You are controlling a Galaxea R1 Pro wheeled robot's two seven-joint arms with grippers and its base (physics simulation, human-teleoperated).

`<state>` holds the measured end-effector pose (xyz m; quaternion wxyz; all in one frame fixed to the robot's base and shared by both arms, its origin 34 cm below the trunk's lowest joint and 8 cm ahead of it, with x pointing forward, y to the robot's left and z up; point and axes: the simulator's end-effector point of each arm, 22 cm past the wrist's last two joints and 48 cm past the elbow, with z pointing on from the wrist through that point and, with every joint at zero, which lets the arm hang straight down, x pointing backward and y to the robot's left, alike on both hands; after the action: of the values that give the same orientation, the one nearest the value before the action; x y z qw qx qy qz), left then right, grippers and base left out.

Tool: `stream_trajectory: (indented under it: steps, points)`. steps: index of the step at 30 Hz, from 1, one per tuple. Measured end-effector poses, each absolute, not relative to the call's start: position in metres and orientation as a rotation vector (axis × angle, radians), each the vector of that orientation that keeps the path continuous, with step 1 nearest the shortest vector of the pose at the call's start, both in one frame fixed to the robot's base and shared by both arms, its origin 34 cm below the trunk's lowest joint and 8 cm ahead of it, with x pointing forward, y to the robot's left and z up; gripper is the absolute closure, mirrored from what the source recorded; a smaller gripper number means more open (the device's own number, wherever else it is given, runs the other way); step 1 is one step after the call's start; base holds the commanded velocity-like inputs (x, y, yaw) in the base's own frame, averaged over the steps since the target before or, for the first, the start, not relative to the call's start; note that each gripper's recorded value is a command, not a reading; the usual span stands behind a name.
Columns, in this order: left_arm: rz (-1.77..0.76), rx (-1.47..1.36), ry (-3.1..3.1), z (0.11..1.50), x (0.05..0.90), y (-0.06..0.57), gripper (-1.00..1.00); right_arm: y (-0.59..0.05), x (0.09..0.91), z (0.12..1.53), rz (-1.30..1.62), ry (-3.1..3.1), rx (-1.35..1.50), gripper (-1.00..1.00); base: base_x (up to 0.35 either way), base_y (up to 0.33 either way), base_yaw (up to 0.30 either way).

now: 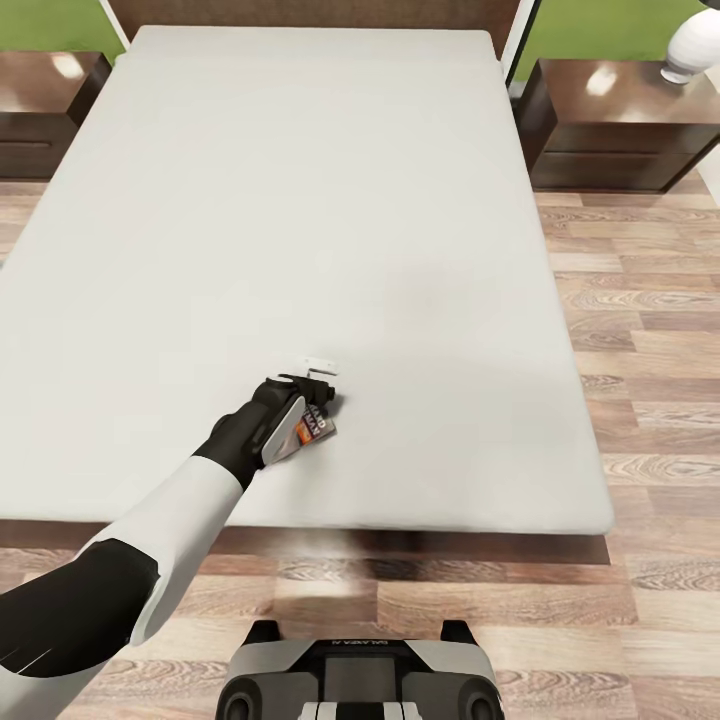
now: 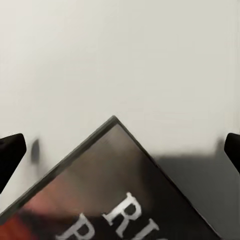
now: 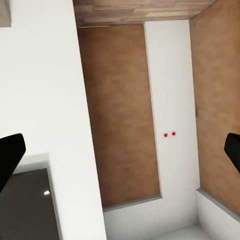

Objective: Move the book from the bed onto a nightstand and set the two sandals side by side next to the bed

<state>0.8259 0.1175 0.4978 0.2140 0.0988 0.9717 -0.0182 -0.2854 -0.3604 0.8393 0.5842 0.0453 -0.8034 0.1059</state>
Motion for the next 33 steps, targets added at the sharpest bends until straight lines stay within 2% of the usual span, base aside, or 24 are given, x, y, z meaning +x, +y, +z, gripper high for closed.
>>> stream_trajectory:
  steps: [33]
  points:
    - [-0.055,0.264,2.696,0.4975,0.8259,0.1178,-1.00,-0.3600,-0.2854,0.8392,0.246,-1.875,0.107,-1.00,-0.042,0.001,0.000]
